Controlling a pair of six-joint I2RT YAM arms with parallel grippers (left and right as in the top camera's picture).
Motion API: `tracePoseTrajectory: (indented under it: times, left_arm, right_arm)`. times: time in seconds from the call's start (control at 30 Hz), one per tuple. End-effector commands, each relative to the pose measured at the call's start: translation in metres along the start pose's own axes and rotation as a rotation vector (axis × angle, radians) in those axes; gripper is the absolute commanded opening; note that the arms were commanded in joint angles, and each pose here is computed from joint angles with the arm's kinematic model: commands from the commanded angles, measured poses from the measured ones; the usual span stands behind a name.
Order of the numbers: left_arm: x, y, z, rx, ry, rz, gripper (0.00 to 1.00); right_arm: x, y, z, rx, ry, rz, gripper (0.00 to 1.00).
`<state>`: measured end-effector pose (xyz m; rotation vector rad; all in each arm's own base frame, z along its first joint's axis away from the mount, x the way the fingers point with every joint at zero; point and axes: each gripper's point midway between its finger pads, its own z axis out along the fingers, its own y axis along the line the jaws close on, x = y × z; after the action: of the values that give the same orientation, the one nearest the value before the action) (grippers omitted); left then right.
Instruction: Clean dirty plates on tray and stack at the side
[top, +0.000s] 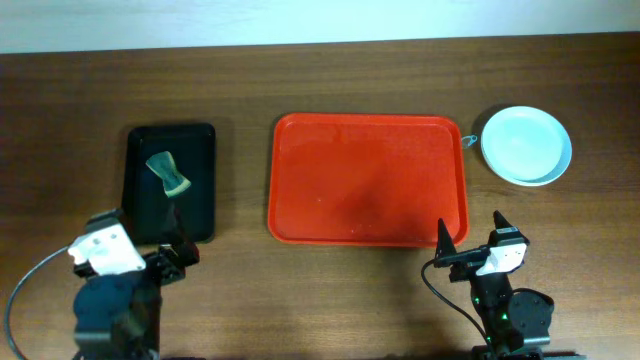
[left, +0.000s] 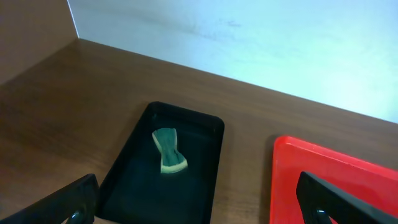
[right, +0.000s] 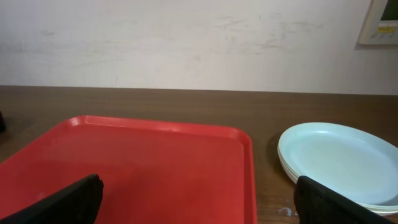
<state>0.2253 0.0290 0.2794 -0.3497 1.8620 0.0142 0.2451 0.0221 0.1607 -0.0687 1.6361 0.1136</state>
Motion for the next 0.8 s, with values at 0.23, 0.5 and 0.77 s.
tracePoseTrajectory:
  times: [0.23, 0.5, 0.77]
  left_arm:
    - [0.052, 0.007, 0.023, 0.066, -0.189, -0.030, 0.99]
    - [0.047, -0.003, 0.030, 0.165, -0.435, -0.072, 0.99]
    - [0.075, 0.002, 0.043, 0.149, -0.381, -0.063, 0.99]
  right_arm:
    - [0.003, 0.000, 0.000, 0.001, 0.004, 0.008, 0.98]
    - [0.003, 0.000, 0.000, 0.002, 0.004, 0.007, 0.98]
    - [0.003, 0.000, 0.000, 0.002, 0.004, 0.007, 0.98]
